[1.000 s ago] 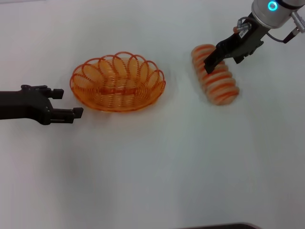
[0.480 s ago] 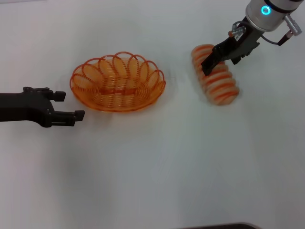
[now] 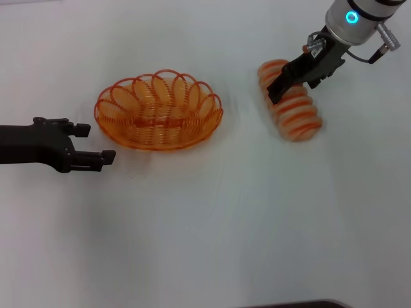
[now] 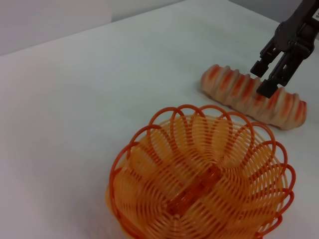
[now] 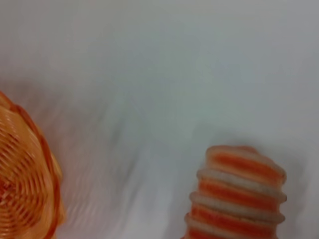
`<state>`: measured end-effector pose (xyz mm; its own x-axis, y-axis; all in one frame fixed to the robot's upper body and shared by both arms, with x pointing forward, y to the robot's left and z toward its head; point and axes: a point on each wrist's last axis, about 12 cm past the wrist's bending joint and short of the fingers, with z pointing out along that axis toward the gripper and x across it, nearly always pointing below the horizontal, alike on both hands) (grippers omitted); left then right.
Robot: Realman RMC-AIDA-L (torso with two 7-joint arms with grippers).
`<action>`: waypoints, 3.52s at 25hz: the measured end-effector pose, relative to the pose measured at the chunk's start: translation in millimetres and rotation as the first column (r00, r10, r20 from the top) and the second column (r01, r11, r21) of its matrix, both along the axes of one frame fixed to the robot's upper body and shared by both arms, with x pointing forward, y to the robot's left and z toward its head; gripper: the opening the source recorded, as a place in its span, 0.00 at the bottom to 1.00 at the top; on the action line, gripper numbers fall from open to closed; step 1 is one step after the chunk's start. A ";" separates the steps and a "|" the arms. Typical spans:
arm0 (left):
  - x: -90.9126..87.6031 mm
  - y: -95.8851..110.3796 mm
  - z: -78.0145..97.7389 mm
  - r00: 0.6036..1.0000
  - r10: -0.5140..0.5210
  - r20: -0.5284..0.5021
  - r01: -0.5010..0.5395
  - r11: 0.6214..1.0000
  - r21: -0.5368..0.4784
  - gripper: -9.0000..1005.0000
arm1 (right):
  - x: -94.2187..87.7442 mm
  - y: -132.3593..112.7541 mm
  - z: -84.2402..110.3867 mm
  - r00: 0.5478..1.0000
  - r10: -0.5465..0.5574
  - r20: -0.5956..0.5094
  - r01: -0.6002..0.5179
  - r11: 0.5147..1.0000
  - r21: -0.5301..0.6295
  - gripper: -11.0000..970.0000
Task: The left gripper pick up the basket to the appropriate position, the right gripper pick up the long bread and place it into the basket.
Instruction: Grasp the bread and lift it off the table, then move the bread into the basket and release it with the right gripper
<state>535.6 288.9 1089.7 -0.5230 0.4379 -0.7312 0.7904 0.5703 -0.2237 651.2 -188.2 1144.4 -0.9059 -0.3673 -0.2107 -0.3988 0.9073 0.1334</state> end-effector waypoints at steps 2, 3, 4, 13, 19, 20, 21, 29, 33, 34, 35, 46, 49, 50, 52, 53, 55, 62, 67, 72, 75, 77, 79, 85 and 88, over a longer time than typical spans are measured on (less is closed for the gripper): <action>0.5 -0.3 0.4 1.000 -0.001 0.002 0.001 1.000 0.000 0.85 | 0.1 0.0 -0.8 1.000 0.000 0.002 0.000 1.000 -0.001 0.97; 0.7 -0.4 0.6 1.000 -0.002 0.002 0.002 1.000 0.000 0.85 | 0.1 -0.1 -1.4 1.000 0.000 0.002 0.000 1.000 -0.003 0.97; 0.9 -0.6 1.0 1.000 -0.003 0.004 0.003 1.000 0.001 0.85 | 0.1 -0.2 -2.0 1.000 0.000 0.002 0.000 1.000 -0.005 0.97; 1.8 -0.3 3.1 1.000 -0.007 0.013 0.007 1.000 0.005 0.85 | 0.5 0.6 -5.5 1.000 0.003 0.004 -0.003 1.000 -0.012 0.97; 2.0 -2.5 3.2 1.000 -0.020 0.012 0.020 1.000 0.009 0.85 | -0.7 3.6 -8.6 1.000 0.015 -0.003 -0.015 1.000 -0.015 0.95; 2.0 -2.6 3.1 1.000 -0.020 0.012 0.020 1.000 0.010 0.85 | -0.9 4.5 -9.3 1.000 0.019 -0.004 -0.019 1.000 -0.017 0.94; 1.9 -2.6 3.0 1.000 -0.021 0.012 0.021 1.000 0.010 0.85 | -1.3 5.3 -10.1 1.000 0.023 -0.006 -0.024 1.000 -0.020 0.93; 0.6 -2.0 2.0 1.000 -0.019 0.008 0.019 1.000 0.010 0.85 | -1.8 7.4 -10.9 0.999 0.038 -0.003 -0.038 0.999 -0.033 0.84; 0.1 -1.7 1.6 1.000 -0.019 0.007 0.019 1.000 0.010 0.85 | -1.5 7.5 -10.3 0.999 0.040 -0.001 -0.040 0.999 -0.034 0.72; 0.1 -1.6 1.6 1.000 -0.018 0.007 0.018 1.000 0.010 0.85 | -1.6 7.5 -10.2 0.999 0.042 -0.001 -0.042 0.998 -0.036 0.68; 0.1 -1.6 1.5 1.000 -0.018 0.007 0.018 1.000 0.010 0.85 | -1.6 7.5 -10.1 0.999 0.043 -0.001 -0.043 0.998 -0.037 0.65; 0.0 -1.5 1.7 1.000 -0.019 0.007 0.019 1.000 0.011 0.85 | -2.7 5.6 -10.0 0.999 0.046 -0.009 -0.046 0.998 -0.040 0.54; -0.4 -1.7 2.0 1.000 -0.022 0.006 0.022 1.000 0.009 0.85 | -3.3 5.4 -10.1 0.999 0.049 -0.013 -0.049 0.998 -0.040 0.51; -0.4 -1.7 2.1 1.000 -0.023 0.006 0.023 1.000 0.009 0.85 | -3.5 5.3 -10.1 0.999 0.050 -0.015 -0.050 0.998 -0.040 0.50; -0.3 -1.7 2.4 1.000 -0.023 0.007 0.023 1.000 0.010 0.85 | -3.7 5.0 -10.1 0.999 0.050 -0.016 -0.051 0.998 -0.040 0.49; -0.3 -1.6 2.5 1.000 -0.023 0.007 0.023 1.000 0.010 0.85 | -3.7 4.7 -10.0 0.999 0.050 -0.017 -0.051 0.998 -0.039 0.48; -0.3 -1.7 2.5 1.000 -0.023 0.007 0.023 1.000 0.010 0.85 | -3.6 4.1 -9.5 0.999 0.049 -0.017 -0.050 0.998 -0.036 0.47; -0.9 -2.3 4.0 0.999 -0.034 0.005 0.034 0.999 0.006 0.85 | -1.8 0.4 -4.4 0.999 0.052 0.007 -0.052 0.998 -0.028 0.42; -0.4 -1.4 6.8 0.999 -0.034 0.012 0.033 0.999 0.011 0.85 | -3.1 -3.4 -4.6 0.999 0.050 0.009 -0.050 0.998 -0.024 0.37; -0.5 -1.7 7.6 0.999 -0.036 0.009 0.036 0.999 0.009 0.85 | -5.2 -7.5 -2.3 0.999 0.050 0.017 -0.050 0.999 -0.010 0.33; -0.2 -2.1 8.1 0.999 -0.038 0.010 0.037 0.999 0.008 0.85 | -5.6 -11.4 3.0 0.998 0.043 0.037 -0.043 0.999 0.018 0.30; -0.3 -2.2 8.2 0.999 -0.039 0.009 0.039 0.999 0.007 0.85 | -4.7 -15.4 8.4 0.998 0.035 0.058 -0.038 0.998 0.045 0.29; -0.7 -2.4 8.5 0.999 -0.042 0.007 0.042 0.999 0.006 0.85 | -3.5 -19.6 13.8 0.996 0.032 0.081 -0.038 0.996 0.076 0.28; -0.7 -2.9 9.5 0.999 -0.047 0.005 0.047 0.999 0.001 0.85 | 4.4 -36.0 31.8 0.985 0.053 0.164 -0.082 0.981 0.175 0.28; -0.5 -3.7 9.6 0.999 -0.051 0.004 0.051 0.999 0.001 0.85 | 8.6 -43.8 44.7 0.974 0.073 0.216 -0.125 0.963 0.239 0.28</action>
